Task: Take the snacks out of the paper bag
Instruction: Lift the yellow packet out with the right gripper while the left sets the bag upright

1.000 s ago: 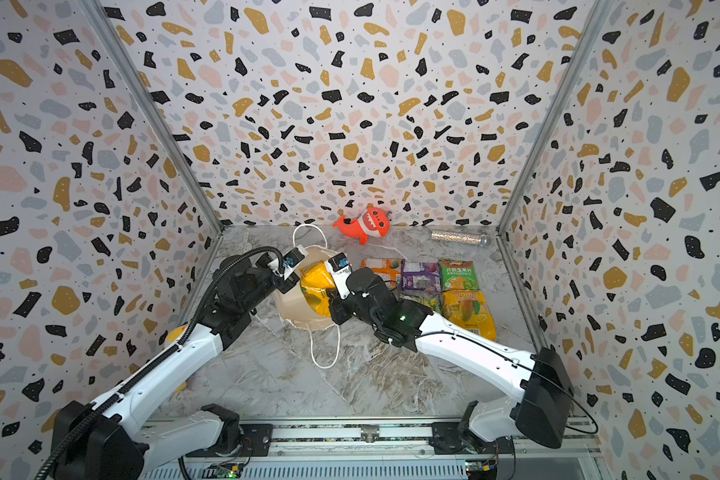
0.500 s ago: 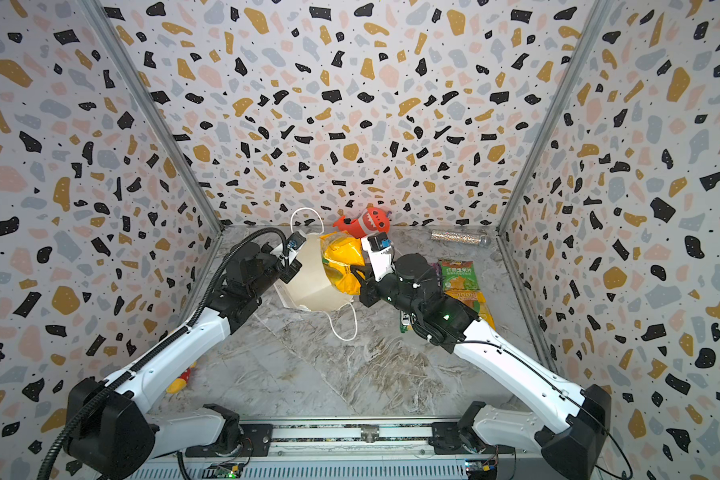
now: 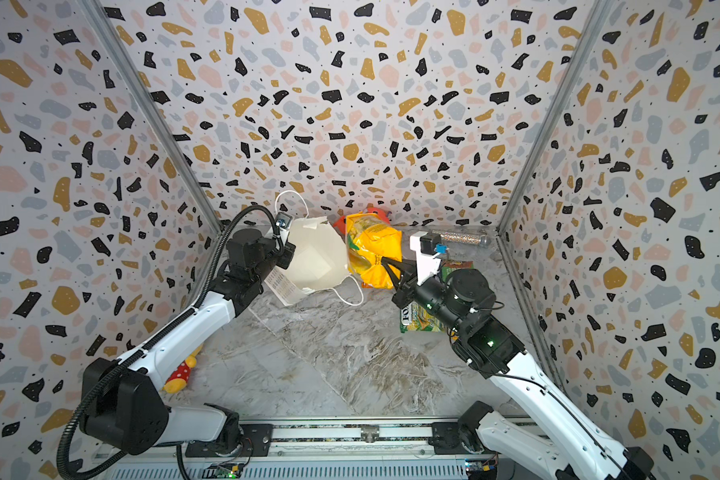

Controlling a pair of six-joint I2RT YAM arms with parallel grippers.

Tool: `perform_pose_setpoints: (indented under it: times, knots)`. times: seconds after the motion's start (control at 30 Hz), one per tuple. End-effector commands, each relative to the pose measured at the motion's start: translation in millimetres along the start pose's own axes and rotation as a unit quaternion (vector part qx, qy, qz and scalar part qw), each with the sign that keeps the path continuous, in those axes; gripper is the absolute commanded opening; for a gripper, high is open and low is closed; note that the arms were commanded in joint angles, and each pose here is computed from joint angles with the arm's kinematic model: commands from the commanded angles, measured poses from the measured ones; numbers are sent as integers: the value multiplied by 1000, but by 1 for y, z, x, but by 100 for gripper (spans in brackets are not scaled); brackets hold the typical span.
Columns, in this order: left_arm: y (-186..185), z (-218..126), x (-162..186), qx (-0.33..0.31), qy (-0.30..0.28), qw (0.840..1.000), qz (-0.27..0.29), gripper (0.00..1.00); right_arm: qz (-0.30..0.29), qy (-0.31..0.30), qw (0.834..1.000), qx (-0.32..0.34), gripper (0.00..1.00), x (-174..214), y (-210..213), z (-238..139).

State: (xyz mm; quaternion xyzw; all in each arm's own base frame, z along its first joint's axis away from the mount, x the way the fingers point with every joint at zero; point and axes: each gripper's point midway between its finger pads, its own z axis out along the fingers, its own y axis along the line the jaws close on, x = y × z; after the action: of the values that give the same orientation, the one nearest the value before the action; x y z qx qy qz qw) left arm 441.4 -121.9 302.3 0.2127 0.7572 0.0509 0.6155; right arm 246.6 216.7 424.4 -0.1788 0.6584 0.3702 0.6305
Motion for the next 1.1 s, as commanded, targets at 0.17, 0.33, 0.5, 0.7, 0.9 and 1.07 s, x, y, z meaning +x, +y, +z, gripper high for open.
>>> perform_pose_setpoints:
  times: [0.17,0.33,0.5,0.7,0.9,1.07]
  knots:
    - [48,-5,-22,-84,-37,986,-135,0,76,-65,994,51,0,-37,-53,-13]
    - [54,-7,-21,-87,-41,975,-199,0,133,31,989,49,0,11,-83,14]
    - [51,-18,-8,-86,-41,959,-265,0,197,136,970,-24,0,83,-76,37]
    - [56,-33,5,-108,-35,934,-338,0,255,203,942,-78,1,137,-63,46]
    - [48,-30,16,-97,-11,920,-379,0,284,238,922,-108,2,173,-51,57]
    - [36,-21,37,-85,16,914,-396,0,314,246,909,-119,3,194,-50,65]
